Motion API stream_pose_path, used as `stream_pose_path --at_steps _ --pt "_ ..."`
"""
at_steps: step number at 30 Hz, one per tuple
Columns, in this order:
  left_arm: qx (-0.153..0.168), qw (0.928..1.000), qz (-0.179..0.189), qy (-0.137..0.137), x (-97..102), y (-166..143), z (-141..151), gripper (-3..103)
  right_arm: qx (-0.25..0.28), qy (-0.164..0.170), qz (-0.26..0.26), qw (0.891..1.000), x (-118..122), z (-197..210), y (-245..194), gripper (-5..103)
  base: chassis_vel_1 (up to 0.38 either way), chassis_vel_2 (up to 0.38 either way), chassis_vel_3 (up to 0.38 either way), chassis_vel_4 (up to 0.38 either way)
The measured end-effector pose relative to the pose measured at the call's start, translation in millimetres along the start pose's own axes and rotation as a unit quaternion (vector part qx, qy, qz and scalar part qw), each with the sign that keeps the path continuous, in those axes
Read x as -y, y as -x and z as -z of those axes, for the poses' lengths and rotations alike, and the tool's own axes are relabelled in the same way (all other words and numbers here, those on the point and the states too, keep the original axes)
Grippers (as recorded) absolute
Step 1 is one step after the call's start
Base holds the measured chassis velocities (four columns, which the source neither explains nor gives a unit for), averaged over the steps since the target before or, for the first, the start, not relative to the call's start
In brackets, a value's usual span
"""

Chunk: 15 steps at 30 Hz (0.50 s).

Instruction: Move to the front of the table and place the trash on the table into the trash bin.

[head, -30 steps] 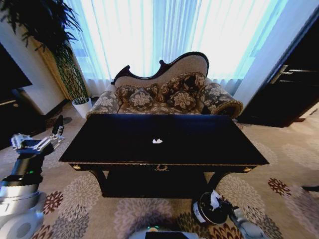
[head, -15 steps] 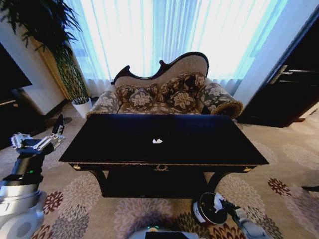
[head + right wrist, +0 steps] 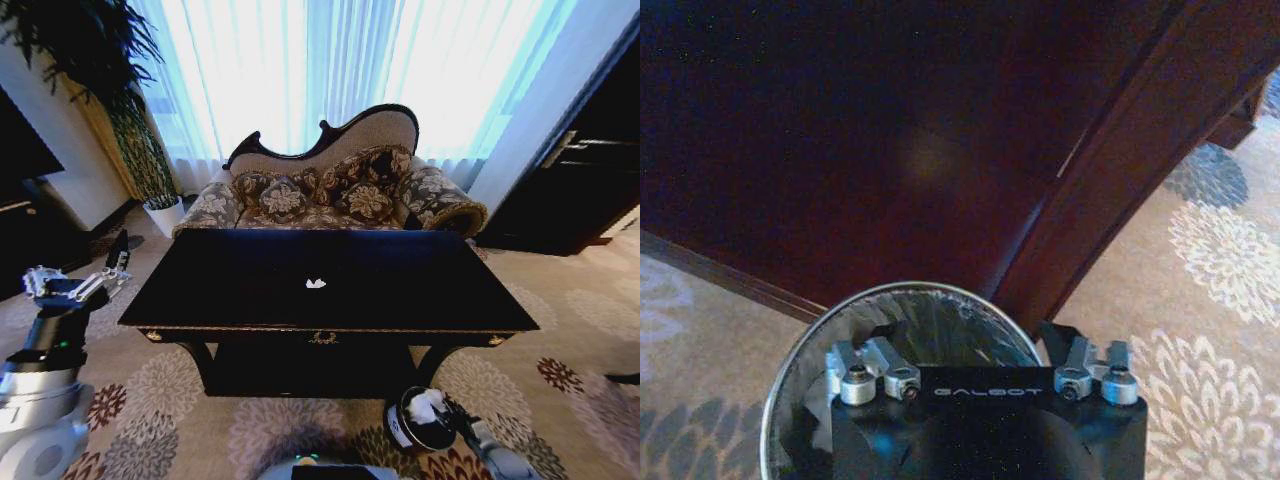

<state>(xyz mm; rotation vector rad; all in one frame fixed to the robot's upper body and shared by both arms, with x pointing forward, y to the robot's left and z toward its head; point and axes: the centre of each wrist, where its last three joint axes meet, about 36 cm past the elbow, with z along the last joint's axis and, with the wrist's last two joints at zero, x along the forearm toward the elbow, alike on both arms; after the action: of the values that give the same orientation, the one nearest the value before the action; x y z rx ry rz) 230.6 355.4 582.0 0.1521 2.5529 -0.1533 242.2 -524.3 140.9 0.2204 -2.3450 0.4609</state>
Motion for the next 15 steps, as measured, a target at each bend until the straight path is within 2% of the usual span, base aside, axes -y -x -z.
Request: stream_pose_path --at_steps 1,6,7,8,11,12,14,15 --pt "0.000 1.0000 0.000 0.000 0.0 0.0 0.0 100 0.000 0.000 0.000 1.000 0.0 0.0 0.0 73 0.000 0.000 0.000 0.000" --pt "0.000 1.0000 0.000 0.000 -0.1 -0.2 0.0 100 0.013 -0.012 0.026 1.000 5.3 -2.4 -7.7 94 0.000 0.000 0.000 0.000" --pt "0.000 1.0000 0.000 0.000 -0.1 -0.2 0.0 100 0.013 -0.012 0.026 1.000 5.3 -2.4 -7.7 94 0.000 0.000 0.000 0.000" --pt "0.000 1.0000 0.000 0.000 -0.1 -0.1 0.1 100 0.021 -0.015 0.045 0.999 7.3 -2.5 -10.9 97 0.000 0.000 0.000 0.000" --pt "0.001 1.0000 -0.001 -0.001 -0.1 0.2 0.2 100 0.060 -0.007 0.119 0.991 13.6 -2.1 -20.8 100 0.000 0.000 0.000 0.000" --pt "0.001 1.0000 -0.001 -0.001 -0.1 0.2 0.2 100 0.060 -0.007 0.119 0.991 13.6 -2.1 -20.8 100 0.000 0.000 0.000 0.000" --pt "0.002 1.0000 -0.001 -0.001 -0.2 0.6 0.3 100 0.121 0.012 0.189 0.974 22.8 -1.6 -27.3 100 0.000 0.000 0.000 0.000" --pt "0.003 1.0000 -0.001 -0.001 -0.2 0.6 0.4 100 0.151 0.018 0.226 0.962 25.0 1.2 -31.1 100 0.000 0.000 0.000 0.000"
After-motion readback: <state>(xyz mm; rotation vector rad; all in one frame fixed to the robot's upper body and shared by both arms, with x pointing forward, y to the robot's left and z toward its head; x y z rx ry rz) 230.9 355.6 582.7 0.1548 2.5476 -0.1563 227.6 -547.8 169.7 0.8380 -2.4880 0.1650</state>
